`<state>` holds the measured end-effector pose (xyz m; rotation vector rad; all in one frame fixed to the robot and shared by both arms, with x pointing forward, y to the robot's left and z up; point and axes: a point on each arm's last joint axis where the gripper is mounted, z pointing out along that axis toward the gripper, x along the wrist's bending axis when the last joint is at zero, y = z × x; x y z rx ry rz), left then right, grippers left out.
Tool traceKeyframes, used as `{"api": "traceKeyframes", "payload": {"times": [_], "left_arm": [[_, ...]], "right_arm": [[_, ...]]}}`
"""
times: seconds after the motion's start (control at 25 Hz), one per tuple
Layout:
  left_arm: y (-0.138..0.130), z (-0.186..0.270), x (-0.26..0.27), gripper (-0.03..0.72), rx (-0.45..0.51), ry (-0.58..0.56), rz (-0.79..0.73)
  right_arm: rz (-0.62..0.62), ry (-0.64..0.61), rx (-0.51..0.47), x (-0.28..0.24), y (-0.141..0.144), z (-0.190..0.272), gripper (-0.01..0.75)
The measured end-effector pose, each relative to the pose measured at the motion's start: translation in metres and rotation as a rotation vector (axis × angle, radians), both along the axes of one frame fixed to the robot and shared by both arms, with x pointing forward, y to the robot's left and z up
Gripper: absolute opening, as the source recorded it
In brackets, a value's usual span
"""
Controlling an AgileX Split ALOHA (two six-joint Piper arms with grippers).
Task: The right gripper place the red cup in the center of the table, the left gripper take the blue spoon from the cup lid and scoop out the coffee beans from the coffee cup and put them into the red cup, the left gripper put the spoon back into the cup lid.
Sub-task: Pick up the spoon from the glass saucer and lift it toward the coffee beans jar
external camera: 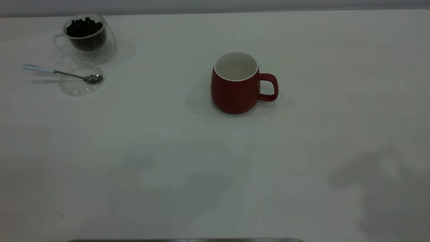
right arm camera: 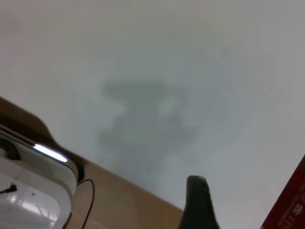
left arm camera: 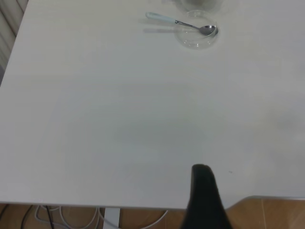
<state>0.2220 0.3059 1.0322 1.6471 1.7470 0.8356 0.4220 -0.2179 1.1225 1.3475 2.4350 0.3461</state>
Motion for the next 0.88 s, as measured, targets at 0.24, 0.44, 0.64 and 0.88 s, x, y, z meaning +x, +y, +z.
{"api": "traceKeyframes", "payload": {"times": [0.24, 0.44, 0.64, 0.88], "left_arm": [[0.000, 0.000, 0.000, 0.588, 0.000, 0.000, 0.000], [0.000, 0.000, 0.000, 0.588, 0.000, 0.000, 0.000], [0.000, 0.000, 0.000, 0.588, 0.000, 0.000, 0.000], [0.000, 0.000, 0.000, 0.588, 0.000, 0.000, 0.000]], "right_arm": [[-0.005, 0.022, 0.027, -0.040, -0.018, -0.020, 0.590], [-0.015, 0.006, 0.050, -0.072, -0.034, -0.035, 0.590], [-0.136, -0.166, 0.158, -0.120, -0.065, -0.034, 0.590], [-0.318, -0.425, 0.226, -0.175, -0.087, -0.043, 0.590]]}}
